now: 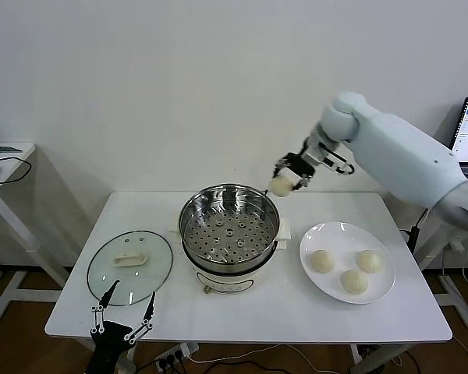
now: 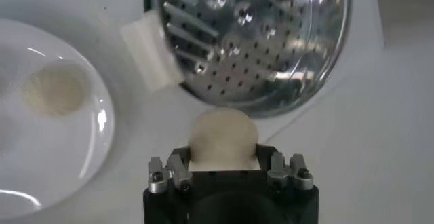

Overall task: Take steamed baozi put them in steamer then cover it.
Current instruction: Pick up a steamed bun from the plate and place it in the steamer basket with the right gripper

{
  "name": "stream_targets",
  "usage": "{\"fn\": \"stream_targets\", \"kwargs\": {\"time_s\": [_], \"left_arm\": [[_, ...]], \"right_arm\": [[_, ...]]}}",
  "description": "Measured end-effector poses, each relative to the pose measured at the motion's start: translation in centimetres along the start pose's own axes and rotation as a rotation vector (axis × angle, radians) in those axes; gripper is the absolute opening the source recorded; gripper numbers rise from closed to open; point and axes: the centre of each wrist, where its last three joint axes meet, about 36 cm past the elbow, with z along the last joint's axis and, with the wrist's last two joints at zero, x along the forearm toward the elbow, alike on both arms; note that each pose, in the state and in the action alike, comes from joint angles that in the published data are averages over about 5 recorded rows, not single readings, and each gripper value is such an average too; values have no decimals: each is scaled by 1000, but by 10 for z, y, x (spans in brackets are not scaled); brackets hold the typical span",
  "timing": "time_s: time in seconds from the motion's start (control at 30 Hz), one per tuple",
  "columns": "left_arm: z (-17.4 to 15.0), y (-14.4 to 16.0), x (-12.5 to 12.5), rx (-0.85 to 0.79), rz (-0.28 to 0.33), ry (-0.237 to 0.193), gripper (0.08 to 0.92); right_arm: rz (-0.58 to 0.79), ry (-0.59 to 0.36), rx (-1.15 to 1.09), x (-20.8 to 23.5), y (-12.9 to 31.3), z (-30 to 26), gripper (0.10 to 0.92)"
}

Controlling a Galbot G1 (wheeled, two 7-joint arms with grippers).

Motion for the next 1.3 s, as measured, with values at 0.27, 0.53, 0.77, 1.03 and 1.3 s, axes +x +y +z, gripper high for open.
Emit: {"fn": "stream_targets", "kwargs": {"time_s": [0.27, 0.53, 0.77, 1.03, 1.3], "left_arm": [[1, -1, -1, 4, -3, -5, 823], [3, 0, -1, 2, -5, -7, 823], [2, -3, -1, 8, -5, -9, 823], [4, -2, -1, 5, -9, -12, 823], [5, 0, -1, 1, -15, -13, 823]], "right_arm": [[-46, -15, 129, -32, -47, -25, 653], [-91, -25, 169, -74, -66, -40, 653], [-109, -33, 172, -105, -73, -48, 653], [-119, -35, 170, -130, -79, -52, 670], [-111, -27, 167, -127, -82, -52, 809]]}}
